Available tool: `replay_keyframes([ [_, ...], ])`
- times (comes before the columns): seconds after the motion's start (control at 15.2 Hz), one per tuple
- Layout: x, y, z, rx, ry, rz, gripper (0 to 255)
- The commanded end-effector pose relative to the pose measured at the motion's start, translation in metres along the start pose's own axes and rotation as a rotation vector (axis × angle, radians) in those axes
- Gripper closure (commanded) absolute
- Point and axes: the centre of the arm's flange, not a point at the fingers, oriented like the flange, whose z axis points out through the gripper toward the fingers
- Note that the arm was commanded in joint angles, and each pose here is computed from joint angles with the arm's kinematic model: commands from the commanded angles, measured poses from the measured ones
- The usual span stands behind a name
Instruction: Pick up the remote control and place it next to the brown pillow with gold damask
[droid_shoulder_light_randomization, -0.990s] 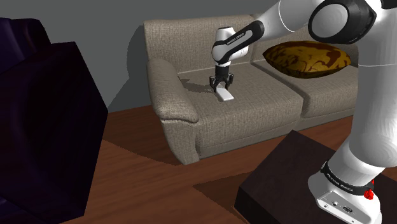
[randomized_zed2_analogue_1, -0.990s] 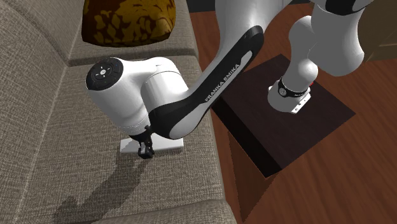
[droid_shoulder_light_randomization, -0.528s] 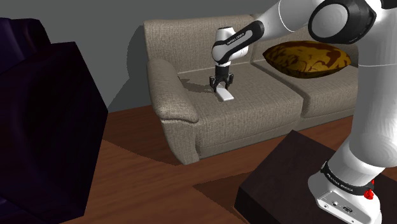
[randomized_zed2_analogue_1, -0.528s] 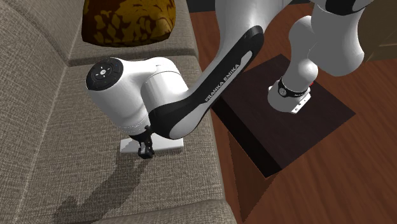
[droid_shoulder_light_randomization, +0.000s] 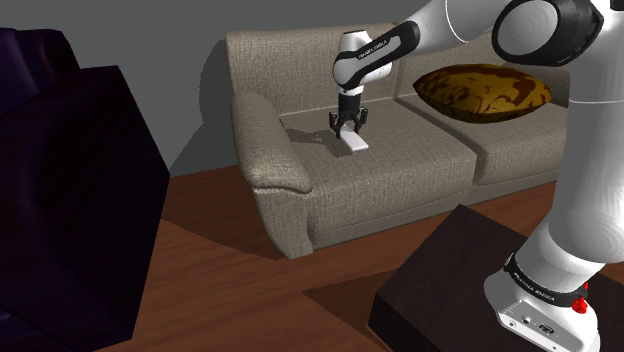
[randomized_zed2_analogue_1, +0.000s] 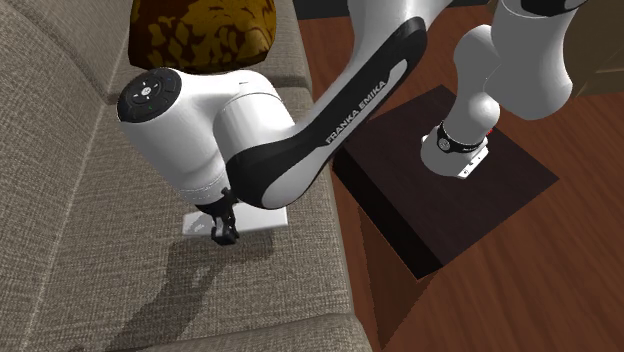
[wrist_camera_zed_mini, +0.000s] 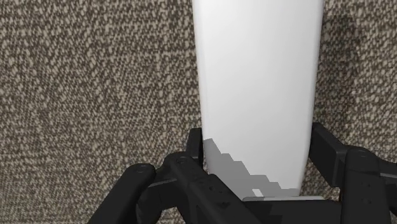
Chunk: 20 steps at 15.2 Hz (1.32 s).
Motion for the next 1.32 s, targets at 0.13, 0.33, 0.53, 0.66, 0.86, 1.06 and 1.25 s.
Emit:
replay_keyframes([
  [0.13, 0.0, 0.001, -0.021, 0.0, 0.0, 0.0, 255],
  [0.33, 0.0, 0.001, -0.037, 0.0, 0.0, 0.0, 255],
  [0.53, 0.0, 0.001, -0.053, 0.0, 0.0, 0.0, 255],
  [0.66, 0.0, 0.001, -0.063, 0.0, 0.0, 0.0, 255],
  [0.86, 0.0, 0.001, -0.079, 0.0, 0.0, 0.0, 255],
  [1.06, 0.0, 0.001, -0.095, 0.0, 0.0, 0.0, 255],
  [1.25, 0.0, 0.001, -0.111, 0.0, 0.0, 0.0, 255],
])
